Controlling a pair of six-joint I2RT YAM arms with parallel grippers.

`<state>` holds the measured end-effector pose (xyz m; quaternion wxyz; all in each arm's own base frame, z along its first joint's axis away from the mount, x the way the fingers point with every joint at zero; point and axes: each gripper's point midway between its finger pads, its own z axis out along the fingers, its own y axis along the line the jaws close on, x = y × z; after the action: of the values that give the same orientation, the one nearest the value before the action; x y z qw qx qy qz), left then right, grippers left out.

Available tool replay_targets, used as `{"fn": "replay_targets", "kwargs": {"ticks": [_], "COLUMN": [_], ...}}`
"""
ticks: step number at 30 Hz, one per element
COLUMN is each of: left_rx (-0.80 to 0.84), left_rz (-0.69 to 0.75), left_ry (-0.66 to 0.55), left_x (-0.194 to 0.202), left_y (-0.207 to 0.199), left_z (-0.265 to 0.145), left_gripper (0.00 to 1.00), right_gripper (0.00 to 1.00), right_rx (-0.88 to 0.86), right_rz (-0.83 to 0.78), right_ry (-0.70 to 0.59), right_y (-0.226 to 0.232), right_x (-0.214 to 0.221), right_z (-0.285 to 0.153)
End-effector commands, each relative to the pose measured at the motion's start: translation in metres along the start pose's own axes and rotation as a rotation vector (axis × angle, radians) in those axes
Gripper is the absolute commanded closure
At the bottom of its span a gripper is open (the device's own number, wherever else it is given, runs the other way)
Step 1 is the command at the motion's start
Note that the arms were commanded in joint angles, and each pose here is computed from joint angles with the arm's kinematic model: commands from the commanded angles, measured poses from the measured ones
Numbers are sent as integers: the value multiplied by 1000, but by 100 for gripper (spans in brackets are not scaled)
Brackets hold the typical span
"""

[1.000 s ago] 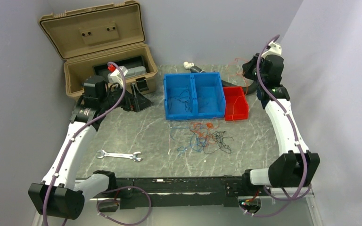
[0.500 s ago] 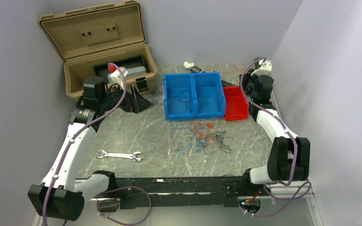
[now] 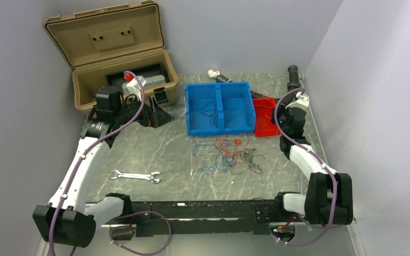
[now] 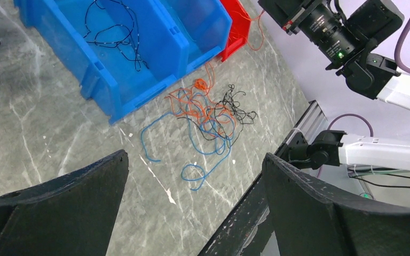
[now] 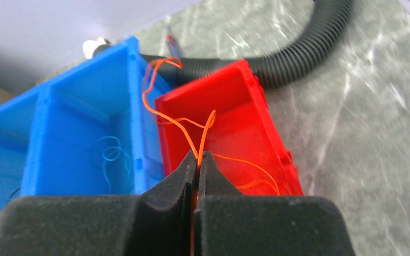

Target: Untangle the cables

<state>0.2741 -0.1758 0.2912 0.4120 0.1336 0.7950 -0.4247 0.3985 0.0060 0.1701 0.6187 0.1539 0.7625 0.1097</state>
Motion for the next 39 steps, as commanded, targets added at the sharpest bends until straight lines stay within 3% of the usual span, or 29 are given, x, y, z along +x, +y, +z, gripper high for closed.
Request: {"fn": "replay_targets", "kwargs": {"ticks": [1,7,12,21,26,35,39], "left_rx": [39,25,24,17,10,13,18], "left_rz": [50,54,58,71,75,75,73], "left_ry": [-13,-9,-10,-9,-5,-3,1], "left_x": [-3,-2,-2,-3,-2,-3,-5], "left_y": [-6,-4,-5,-6,-7,-6,-6], "left_z": [1,0,-1,-4,-5,-4,-2], "left_gripper": [3,3,3,3,3,4,4], "right_gripper": [100,100,100,100,100,100,95], "right_rx": [192,301,279,234,236,296,283], "right_rz": [79,67,59,80,97,181,156], "right_ry": [30,168,184,284,385,536,525], "right_y": [-29,-46,-44,-29,-30,-48,-46], "right_x": [4,23,27,30,53,124,115], "right_z": [-5,-3,6,67,100,74,73]}}
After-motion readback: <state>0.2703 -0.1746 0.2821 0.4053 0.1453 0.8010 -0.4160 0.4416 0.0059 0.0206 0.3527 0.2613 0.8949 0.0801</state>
